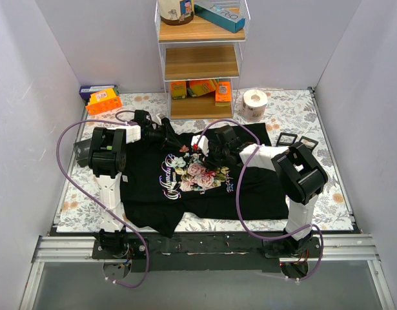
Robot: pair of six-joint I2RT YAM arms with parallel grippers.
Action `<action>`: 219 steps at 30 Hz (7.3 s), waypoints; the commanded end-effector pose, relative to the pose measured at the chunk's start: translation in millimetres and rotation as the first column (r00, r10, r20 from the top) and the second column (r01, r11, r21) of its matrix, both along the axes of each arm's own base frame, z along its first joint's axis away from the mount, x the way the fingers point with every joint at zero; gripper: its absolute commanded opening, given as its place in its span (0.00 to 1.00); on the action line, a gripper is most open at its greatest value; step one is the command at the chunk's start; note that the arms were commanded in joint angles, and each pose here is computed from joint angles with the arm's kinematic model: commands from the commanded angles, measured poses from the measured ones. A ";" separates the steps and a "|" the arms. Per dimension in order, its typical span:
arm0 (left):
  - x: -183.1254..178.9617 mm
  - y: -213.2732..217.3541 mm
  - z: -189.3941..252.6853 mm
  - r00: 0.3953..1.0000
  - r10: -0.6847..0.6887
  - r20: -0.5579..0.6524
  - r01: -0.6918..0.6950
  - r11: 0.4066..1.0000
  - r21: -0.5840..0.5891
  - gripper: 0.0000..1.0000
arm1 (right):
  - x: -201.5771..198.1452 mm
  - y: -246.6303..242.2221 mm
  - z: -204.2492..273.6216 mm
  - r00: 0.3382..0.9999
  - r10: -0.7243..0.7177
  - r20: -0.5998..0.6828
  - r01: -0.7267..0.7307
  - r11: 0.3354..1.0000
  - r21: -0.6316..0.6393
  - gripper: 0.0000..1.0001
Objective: Remove the brooch from the garment
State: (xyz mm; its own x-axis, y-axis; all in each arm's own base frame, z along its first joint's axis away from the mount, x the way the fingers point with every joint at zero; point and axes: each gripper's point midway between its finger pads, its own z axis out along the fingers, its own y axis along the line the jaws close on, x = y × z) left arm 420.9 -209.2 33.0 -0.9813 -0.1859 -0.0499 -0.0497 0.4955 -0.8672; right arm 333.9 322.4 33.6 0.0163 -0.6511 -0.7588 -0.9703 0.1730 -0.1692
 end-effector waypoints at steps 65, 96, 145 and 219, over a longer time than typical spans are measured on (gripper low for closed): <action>-42.7 -18.3 51.5 0.955 -0.072 -0.288 -0.045 0.924 -0.379 0.00 | 44.9 61.6 57.0 0.856 0.215 0.470 -0.258 0.966 0.029 0.41; -9.0 18.3 74.9 0.970 -0.106 0.218 0.122 0.991 -0.060 0.52 | 35.5 54.1 76.8 0.988 0.140 -0.070 -0.125 0.974 0.187 0.01; -61.6 -18.6 140.4 0.446 -0.403 0.799 0.348 0.901 0.260 0.51 | -16.1 39.2 114.8 0.757 0.269 -0.596 -0.048 0.932 0.359 0.01; -52.3 -10.7 140.5 0.689 -0.224 0.689 0.075 0.968 0.239 0.35 | 37.8 83.0 103.4 0.910 -0.228 -0.346 0.354 0.862 0.364 0.01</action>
State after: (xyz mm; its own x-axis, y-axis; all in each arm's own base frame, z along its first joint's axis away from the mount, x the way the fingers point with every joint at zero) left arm 333.4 -246.6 153.3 -0.6746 0.1391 -0.7249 0.7033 0.4196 -0.5739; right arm 360.5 400.9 111.5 -0.5025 -0.2299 -0.8334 -0.8100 0.4623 0.3609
